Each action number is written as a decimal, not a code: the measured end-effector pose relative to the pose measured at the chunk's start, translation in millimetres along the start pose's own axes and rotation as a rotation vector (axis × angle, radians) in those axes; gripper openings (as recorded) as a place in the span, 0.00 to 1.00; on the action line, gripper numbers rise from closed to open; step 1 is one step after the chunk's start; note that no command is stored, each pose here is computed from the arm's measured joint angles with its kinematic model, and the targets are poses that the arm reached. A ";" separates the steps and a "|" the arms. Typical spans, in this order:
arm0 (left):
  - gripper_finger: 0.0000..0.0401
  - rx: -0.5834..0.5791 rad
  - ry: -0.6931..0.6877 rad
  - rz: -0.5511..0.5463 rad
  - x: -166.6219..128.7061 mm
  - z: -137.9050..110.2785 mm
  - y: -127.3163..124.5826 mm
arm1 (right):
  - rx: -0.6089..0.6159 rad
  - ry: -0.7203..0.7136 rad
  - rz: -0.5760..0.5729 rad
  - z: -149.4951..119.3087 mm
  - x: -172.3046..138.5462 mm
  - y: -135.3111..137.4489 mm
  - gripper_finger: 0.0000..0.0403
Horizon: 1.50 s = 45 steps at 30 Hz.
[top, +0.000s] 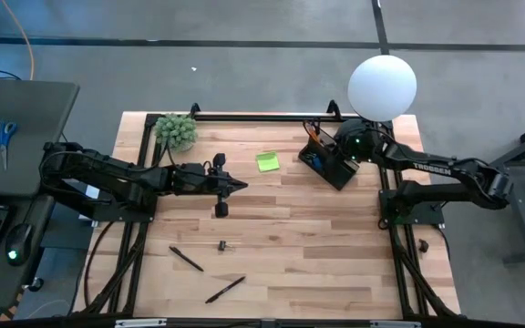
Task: Pick and place office supplies into organizer
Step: Put the black pen into the black desk organizer
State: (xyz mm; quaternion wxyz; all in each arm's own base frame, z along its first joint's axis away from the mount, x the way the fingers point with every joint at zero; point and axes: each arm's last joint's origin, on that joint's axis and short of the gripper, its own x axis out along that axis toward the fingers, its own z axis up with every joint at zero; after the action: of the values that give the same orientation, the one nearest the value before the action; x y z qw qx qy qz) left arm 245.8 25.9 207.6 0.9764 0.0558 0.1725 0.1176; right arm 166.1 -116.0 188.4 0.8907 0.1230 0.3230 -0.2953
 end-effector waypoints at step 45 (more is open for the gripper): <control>0.00 0.002 0.006 0.004 0.0 -0.5 0.1 | -0.108 -0.048 -0.123 32.4 -18.2 -2.0 0.04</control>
State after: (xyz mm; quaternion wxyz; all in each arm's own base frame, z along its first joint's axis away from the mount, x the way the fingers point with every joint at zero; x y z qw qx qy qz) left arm 245.6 26.0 207.1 0.9756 0.0566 0.1752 0.1194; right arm 169.9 -122.8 224.9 0.8837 0.0476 0.3241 -0.3343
